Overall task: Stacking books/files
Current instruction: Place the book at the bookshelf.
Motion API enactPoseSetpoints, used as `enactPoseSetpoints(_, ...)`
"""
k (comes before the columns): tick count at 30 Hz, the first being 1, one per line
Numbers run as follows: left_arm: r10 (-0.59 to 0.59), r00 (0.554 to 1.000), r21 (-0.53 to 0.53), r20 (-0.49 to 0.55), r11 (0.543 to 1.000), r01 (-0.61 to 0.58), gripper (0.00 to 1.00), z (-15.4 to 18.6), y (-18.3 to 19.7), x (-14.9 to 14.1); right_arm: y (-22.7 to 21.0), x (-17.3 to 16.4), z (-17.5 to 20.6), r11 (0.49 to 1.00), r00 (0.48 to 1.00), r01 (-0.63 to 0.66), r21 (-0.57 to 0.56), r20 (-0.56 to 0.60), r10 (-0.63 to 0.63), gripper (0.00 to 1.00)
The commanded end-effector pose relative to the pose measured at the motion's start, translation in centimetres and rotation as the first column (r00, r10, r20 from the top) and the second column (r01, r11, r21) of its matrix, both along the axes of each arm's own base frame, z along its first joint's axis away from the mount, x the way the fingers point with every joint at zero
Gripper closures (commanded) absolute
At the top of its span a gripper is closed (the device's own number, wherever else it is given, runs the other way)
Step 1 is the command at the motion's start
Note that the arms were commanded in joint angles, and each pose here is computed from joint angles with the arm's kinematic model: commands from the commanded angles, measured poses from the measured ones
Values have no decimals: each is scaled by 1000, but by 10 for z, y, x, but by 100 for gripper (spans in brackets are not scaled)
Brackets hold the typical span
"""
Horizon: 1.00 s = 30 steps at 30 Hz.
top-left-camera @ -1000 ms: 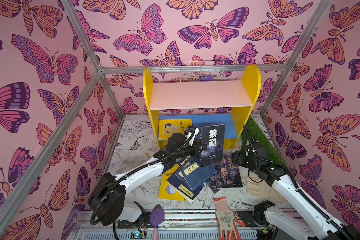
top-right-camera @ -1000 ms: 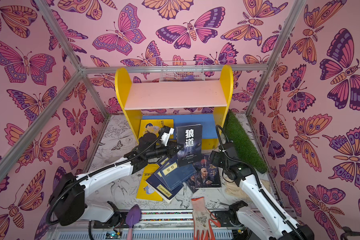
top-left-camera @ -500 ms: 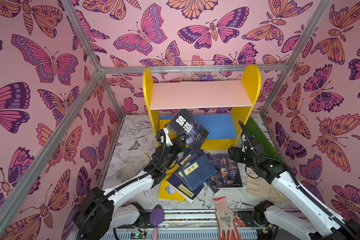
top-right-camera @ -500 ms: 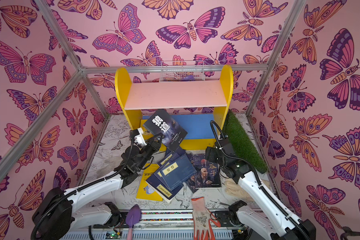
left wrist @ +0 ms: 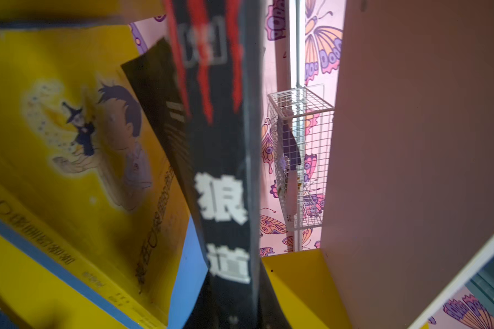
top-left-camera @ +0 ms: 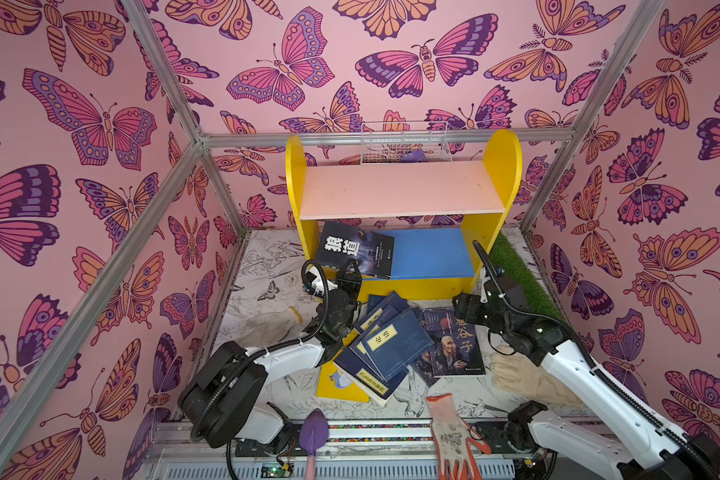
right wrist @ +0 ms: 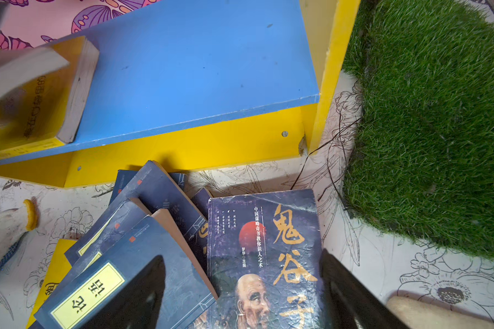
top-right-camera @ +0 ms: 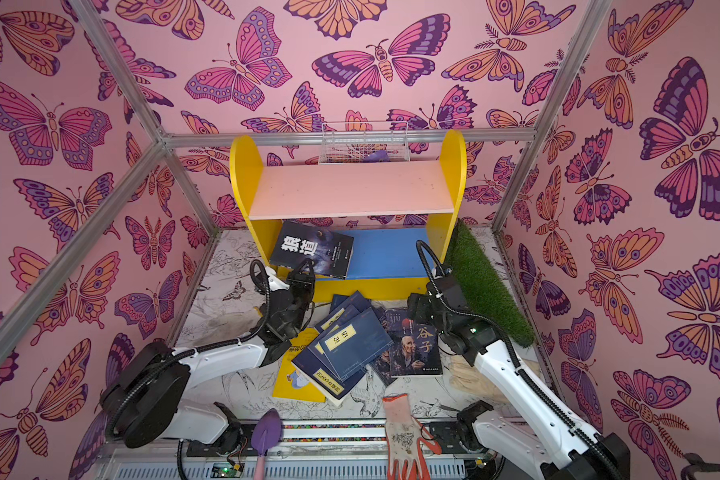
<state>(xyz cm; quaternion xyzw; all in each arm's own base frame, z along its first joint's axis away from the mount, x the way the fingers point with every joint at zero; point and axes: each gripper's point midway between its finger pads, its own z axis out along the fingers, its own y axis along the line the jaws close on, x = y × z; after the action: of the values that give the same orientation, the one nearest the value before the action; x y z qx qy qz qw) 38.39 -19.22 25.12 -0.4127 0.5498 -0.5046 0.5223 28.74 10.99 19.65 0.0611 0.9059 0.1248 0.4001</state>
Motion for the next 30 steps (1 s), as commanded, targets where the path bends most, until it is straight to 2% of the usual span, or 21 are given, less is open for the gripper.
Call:
enactPoseSetpoints(1, 106, 987, -178, 119, 980, -84, 100, 46, 17, 2, 7, 0, 8, 999, 999, -38, -1, 23, 38, 15)
enactPoseSetpoints(6, 176, 979, -122, 105, 979, -162, 100, 42, 27, 5, 9, -4, 5, 998, 998, -61, 3, 11, 61, 15)
enactPoseSetpoints(10, 184, 981, -106, 58, 979, -177, 100, 26, 26, 12, 13, -4, 6, 997, 997, -82, 5, 11, 82, 15)
enactPoseSetpoints(11, 183, 982, -105, 51, 979, -177, 92, 23, 25, 13, 15, -3, 7, 996, 996, -91, 5, 11, 91, 15)
enactPoseSetpoints(12, 183, 982, -100, 44, 979, -178, 77, 19, 23, 15, 17, -3, 7, 994, 994, -105, 8, 9, 105, 15)
enactPoseSetpoints(13, 185, 982, -96, 36, 979, -181, 41, 16, 23, 16, 20, -3, 8, 993, 993, -121, 12, 7, 121, 15)
enactPoseSetpoints(14, 187, 982, -90, 26, 979, -184, 0, 12, 22, 17, 24, -3, 8, 991, 991, -136, 17, 1, 136, 15)
enactPoseSetpoints(21, 152, 988, -74, -27, 985, -153, 1, -4, 18, 20, 41, -5, 4, 979, 979, -203, 11, -32, 204, 15)
enactPoseSetpoints(25, 135, 985, -46, -107, 989, -140, 1, -15, 19, 14, 48, -5, 2, 975, 974, -220, 24, -54, 221, 15)
enactPoseSetpoints(30, 124, 985, -7, -123, 992, -125, 1, -16, 23, 7, 68, -5, 1, 961, 960, -278, -3, -38, 277, 15)
